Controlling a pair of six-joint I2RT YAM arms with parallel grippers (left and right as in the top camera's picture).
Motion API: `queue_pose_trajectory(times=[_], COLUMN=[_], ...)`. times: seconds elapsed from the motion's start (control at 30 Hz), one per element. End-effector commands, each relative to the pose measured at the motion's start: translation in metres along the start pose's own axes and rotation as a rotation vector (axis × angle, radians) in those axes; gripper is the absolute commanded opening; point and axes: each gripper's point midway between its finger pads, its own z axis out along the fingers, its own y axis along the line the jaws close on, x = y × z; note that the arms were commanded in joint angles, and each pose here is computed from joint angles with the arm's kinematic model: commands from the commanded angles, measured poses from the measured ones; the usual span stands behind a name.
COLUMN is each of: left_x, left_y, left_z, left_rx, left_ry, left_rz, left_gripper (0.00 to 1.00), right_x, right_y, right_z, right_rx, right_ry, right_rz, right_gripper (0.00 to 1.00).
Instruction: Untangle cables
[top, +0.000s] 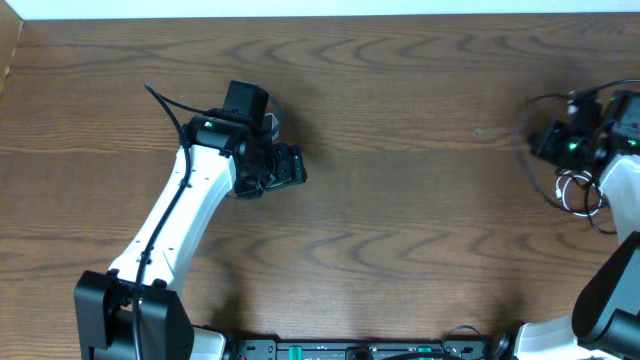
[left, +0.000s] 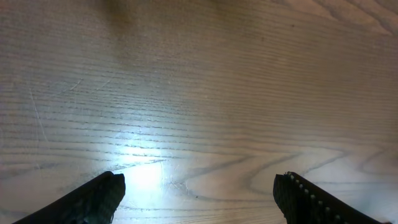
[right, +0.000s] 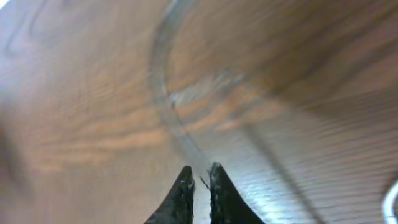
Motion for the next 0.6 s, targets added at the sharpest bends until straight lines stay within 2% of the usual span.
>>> queue_pose_trajectory(times=[0.0, 0.13, 0.2, 0.33, 0.4, 0.57], left_x=[-0.005, -0.003, -0.002, -0.003, -0.003, -0.011], left_y=[-0.001, 0.0, 0.0, 0.001, 0.0, 0.0], left_z=[-0.007, -0.007, -0.007, -0.007, -0.007, -0.007], left_rx=[-0.002, -0.005, -0.006, -0.006, -0.006, -0.01], left_ry=[-0.023, -0.017, -0.014, -0.014, -0.015, -0.053], left_rz=[0.014, 0.012, 0.011, 0.011, 0.012, 0.062], left_gripper=[0.82, 0.82, 0.82, 0.82, 0.82, 0.82], right_x=[0.006, 0.012, 0.011, 0.004, -0.001, -0.006], right_y=[-0.004, -0.025, -0.024, -0.016, -0.007, 0.013], right_z=[0.002, -0.001, -0.002, -0.01, -0.017, -0.037], right_rx=[0.028, 0.145, 0.142, 0.121, 0.096, 0.08], right_ry=[0.022, 0.044, 0.04, 0.01, -0.01, -0.047], right_rz=[-0.047, -0.021, -0.022, -0.016, -0.027, -0.064], right_gripper=[0.08, 0.13, 0.26, 0.37, 0.45, 0.54])
